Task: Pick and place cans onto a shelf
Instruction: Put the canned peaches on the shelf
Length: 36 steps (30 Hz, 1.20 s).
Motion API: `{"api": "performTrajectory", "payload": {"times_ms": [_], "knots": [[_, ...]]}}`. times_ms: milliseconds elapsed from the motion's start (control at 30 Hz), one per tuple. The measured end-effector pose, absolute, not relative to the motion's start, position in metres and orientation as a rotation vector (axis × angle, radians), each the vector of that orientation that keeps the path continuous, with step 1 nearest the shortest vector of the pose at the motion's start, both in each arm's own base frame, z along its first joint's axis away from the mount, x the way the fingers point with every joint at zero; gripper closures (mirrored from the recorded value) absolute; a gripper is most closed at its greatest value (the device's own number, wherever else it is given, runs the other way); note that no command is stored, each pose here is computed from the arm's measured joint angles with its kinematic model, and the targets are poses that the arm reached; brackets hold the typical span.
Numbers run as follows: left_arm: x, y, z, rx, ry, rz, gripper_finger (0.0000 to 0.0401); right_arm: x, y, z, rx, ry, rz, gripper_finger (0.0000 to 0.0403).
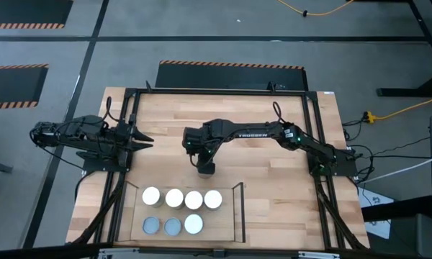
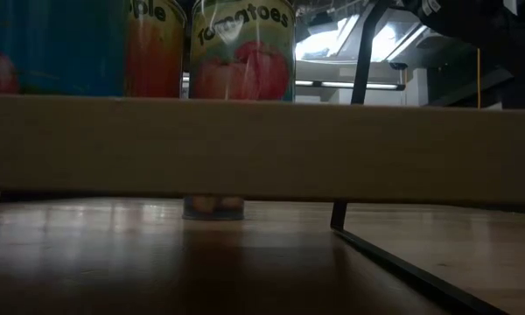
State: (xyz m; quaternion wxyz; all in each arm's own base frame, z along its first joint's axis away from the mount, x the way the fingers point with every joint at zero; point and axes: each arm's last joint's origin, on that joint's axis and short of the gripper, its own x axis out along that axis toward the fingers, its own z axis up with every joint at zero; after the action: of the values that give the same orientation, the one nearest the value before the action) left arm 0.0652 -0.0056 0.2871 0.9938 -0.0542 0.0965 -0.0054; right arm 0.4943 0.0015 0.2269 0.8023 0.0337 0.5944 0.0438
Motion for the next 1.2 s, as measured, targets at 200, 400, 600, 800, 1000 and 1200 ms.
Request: {"api": "performTrajectory", "payload": {"times_ms": [200, 400, 600, 800, 1000, 1200], "knots": [[0.065, -0.006, 0.287, -0.109, 0.194, -0.011, 0.0323, 0.494, 0.001, 0.227, 0.073, 1.273, 0.094, 0.0391], [0.065, -0.006, 0.287, -0.109, 0.194, -0.011, 0.0323, 0.494, 0.001, 0.227, 0.072, 1.274, 0.093, 0.0398], [0.065, -0.006, 0.287, -0.108, 0.195, -0.011, 0.0323, 0.493, 0.002, 0.231, 0.085, 1.28, 0.078, 0.04], [0.065, -0.006, 0.286, -0.107, 0.2, -0.01, 0.0323, 0.486, 0.005, 0.256, 0.124, 1.229, 0.128, 0.0401], [0.065, -0.006, 0.286, -0.106, 0.205, -0.01, 0.0323, 0.473, 0.01, 0.285, 0.146, 1.188, 0.134, 0.0401], [0.065, -0.006, 0.286, -0.104, 0.207, -0.01, 0.0323, 0.453, 0.016, 0.323, 0.182, 1.131, 0.121, 0.0402]]}}
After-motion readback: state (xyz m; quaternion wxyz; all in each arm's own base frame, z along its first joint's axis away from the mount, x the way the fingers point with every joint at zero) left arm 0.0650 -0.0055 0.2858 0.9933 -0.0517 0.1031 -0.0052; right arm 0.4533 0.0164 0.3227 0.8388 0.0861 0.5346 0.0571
